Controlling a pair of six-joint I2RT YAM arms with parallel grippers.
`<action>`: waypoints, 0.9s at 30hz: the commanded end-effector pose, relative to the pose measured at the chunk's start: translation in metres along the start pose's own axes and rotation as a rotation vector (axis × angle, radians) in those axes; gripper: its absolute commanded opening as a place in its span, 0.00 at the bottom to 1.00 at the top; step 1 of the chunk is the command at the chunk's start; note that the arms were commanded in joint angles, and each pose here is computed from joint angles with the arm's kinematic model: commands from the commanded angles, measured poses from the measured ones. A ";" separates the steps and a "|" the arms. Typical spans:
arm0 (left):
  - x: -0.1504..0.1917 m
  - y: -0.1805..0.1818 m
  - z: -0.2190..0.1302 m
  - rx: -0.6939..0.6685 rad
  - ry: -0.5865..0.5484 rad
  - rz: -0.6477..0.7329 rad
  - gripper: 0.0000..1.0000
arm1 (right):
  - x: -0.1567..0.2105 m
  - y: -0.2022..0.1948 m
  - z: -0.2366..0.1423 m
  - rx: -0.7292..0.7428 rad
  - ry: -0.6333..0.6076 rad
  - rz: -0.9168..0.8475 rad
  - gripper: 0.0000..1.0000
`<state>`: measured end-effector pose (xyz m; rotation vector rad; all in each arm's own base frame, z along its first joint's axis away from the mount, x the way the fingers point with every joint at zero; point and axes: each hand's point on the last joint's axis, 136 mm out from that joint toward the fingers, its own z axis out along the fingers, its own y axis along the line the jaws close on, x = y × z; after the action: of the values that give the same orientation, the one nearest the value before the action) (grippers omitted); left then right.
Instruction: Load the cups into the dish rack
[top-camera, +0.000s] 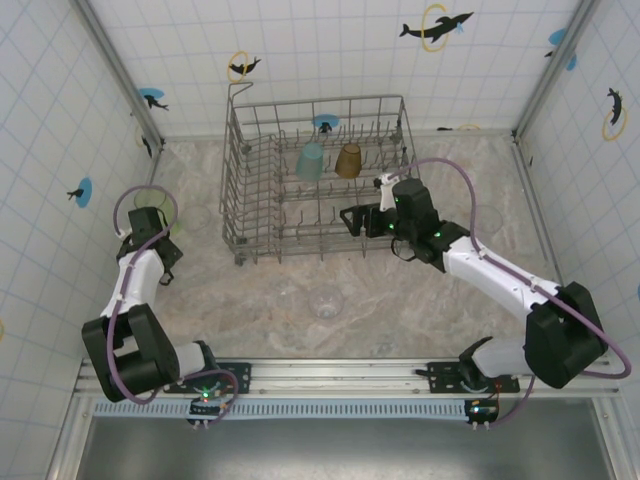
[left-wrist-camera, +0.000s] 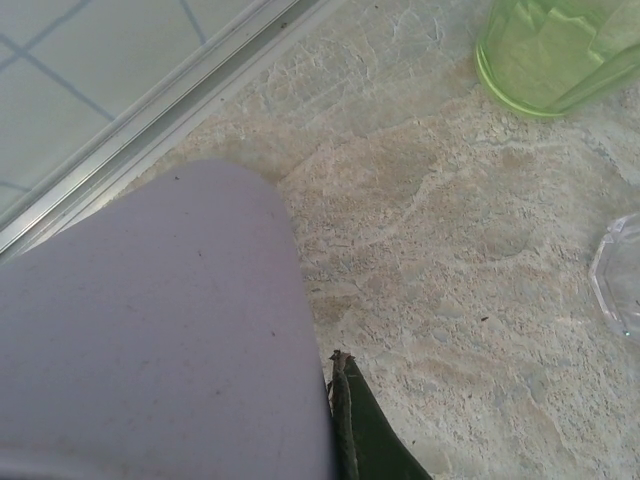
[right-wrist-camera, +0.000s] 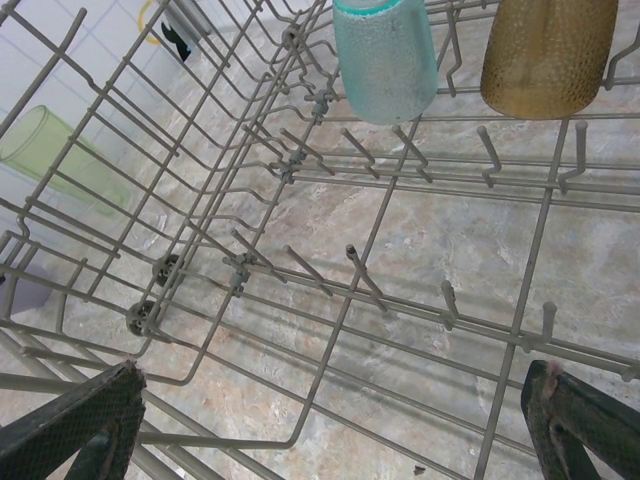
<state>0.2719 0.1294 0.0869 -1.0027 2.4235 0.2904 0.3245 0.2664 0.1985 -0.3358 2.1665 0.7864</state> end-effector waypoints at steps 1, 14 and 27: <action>-0.001 0.003 -0.009 0.003 -0.001 -0.013 0.00 | -0.008 0.006 0.001 -0.005 -0.004 -0.011 1.00; -0.016 -0.006 -0.042 0.094 -0.052 -0.047 0.00 | -0.003 0.008 0.004 -0.015 0.004 0.000 1.00; -0.038 -0.024 -0.079 0.253 -0.169 -0.086 0.00 | 0.000 0.008 0.002 -0.017 0.005 0.018 1.00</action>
<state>0.2747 0.1102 0.1517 -0.9507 2.2684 0.1073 0.3234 0.2693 0.1979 -0.3227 2.1731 0.8021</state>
